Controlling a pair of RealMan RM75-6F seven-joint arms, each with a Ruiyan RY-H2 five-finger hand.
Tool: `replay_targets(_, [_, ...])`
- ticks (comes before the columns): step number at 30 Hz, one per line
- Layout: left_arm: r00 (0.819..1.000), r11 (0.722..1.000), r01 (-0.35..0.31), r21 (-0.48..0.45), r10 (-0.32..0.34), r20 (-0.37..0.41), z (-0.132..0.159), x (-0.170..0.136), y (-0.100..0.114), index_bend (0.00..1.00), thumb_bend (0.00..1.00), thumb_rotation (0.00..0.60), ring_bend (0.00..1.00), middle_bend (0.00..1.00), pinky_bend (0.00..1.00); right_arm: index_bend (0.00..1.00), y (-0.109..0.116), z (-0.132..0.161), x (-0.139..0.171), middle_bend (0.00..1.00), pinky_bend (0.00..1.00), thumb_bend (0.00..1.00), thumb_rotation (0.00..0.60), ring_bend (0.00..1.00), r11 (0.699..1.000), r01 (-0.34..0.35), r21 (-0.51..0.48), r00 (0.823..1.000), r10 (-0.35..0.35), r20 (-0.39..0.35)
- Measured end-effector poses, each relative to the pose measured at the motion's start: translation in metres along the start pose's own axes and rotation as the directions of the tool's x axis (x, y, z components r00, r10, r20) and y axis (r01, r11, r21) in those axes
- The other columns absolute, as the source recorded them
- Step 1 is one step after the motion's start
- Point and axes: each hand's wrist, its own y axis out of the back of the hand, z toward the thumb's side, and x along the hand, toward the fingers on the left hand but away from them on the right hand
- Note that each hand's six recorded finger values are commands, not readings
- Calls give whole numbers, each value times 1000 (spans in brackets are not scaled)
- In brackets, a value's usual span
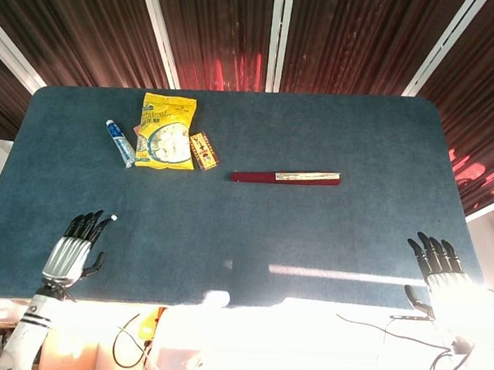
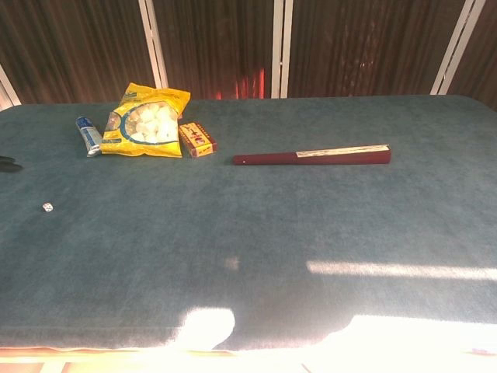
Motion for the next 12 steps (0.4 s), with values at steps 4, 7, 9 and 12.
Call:
replay_targets(4, [999, 998, -28, -49, 27, -31, -8, -51, 21, 0, 457, 600, 0, 0, 88, 0, 0, -2, 1, 0, 0, 291, 600, 0, 1000, 0, 4, 1000, 0, 12])
replay_targets(7, [999, 996, -28, -80, 26, -32, -14, -86, 35, 0, 452, 600, 0, 0, 88, 0, 0, 0, 1, 0, 0, 291, 600, 0, 1000, -1, 8, 1000, 1, 10])
replay_targets(9, [1000, 994, -22, -108, 19, -20, -13, -98, 40, 0, 452, 600, 0, 0, 88, 0, -2, 2, 2, 0, 0, 291, 600, 0, 1000, -4, 12, 1000, 4, 6])
replay_targets(12, [1000, 993, -10, -119, 7, -27, -16, -105, 43, 0, 452, 600, 0, 0, 88, 0, -4, 4, 2, 0, 0, 290, 600, 0, 1000, -12, 17, 1000, 11, 3])
